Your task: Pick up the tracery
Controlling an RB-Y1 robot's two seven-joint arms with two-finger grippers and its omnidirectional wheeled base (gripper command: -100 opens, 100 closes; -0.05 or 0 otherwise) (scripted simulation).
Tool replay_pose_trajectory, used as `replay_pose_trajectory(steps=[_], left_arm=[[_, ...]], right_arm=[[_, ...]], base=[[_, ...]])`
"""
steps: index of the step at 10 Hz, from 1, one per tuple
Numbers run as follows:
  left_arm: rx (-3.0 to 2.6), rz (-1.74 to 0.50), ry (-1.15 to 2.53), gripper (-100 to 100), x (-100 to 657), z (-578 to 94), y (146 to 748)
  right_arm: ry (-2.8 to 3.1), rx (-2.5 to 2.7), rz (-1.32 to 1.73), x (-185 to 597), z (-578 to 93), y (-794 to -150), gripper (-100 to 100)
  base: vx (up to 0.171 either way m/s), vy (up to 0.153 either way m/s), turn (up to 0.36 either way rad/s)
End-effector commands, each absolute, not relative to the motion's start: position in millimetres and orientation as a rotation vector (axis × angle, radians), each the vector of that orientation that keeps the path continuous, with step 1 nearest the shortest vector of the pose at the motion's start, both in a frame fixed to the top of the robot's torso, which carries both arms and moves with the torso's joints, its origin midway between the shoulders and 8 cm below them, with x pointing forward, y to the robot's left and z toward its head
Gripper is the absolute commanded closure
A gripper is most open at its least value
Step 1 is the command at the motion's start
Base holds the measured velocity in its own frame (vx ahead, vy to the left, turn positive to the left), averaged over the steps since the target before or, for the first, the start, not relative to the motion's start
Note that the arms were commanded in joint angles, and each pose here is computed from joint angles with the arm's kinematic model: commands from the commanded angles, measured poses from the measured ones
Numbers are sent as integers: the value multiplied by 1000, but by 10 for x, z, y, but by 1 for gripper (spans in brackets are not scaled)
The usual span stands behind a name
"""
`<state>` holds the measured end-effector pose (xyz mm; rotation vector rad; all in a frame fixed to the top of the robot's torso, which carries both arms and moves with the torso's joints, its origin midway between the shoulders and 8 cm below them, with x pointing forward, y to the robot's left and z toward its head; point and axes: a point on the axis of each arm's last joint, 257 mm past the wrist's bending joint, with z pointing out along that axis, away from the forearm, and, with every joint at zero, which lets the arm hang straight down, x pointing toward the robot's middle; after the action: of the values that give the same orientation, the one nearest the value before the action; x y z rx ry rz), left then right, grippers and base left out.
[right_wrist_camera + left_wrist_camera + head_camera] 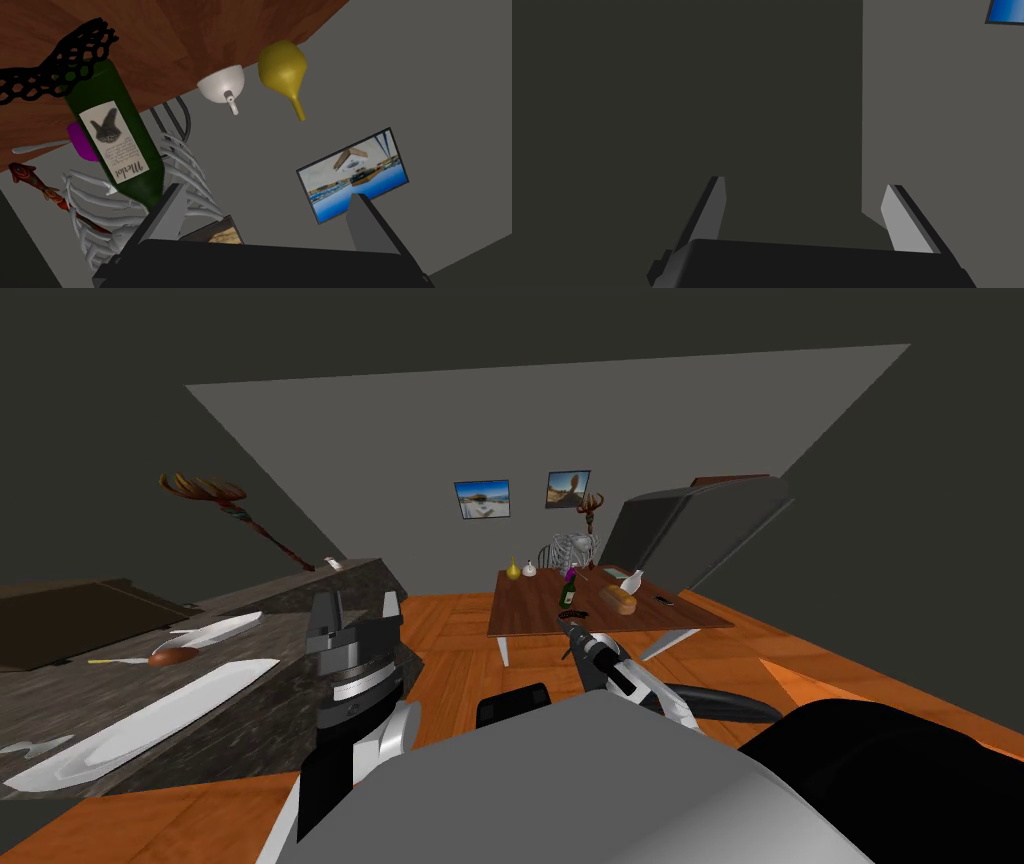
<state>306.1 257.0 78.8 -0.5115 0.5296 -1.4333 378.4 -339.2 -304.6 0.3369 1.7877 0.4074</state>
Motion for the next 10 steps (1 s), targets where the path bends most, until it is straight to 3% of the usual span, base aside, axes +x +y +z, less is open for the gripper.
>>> replay_pose_trajectory(steps=[1,10], left_arm=[[-512,-1433,530,0,3061,788,2570],[-512,-1433,530,0,3061,787,2570]], right_arm=[[1866,285,294,3701,-3306,-3604,-100],[2110,25,-108,3233,-4100,-4398,-100]], base=[[-9,24,177],[-4,16,130]])
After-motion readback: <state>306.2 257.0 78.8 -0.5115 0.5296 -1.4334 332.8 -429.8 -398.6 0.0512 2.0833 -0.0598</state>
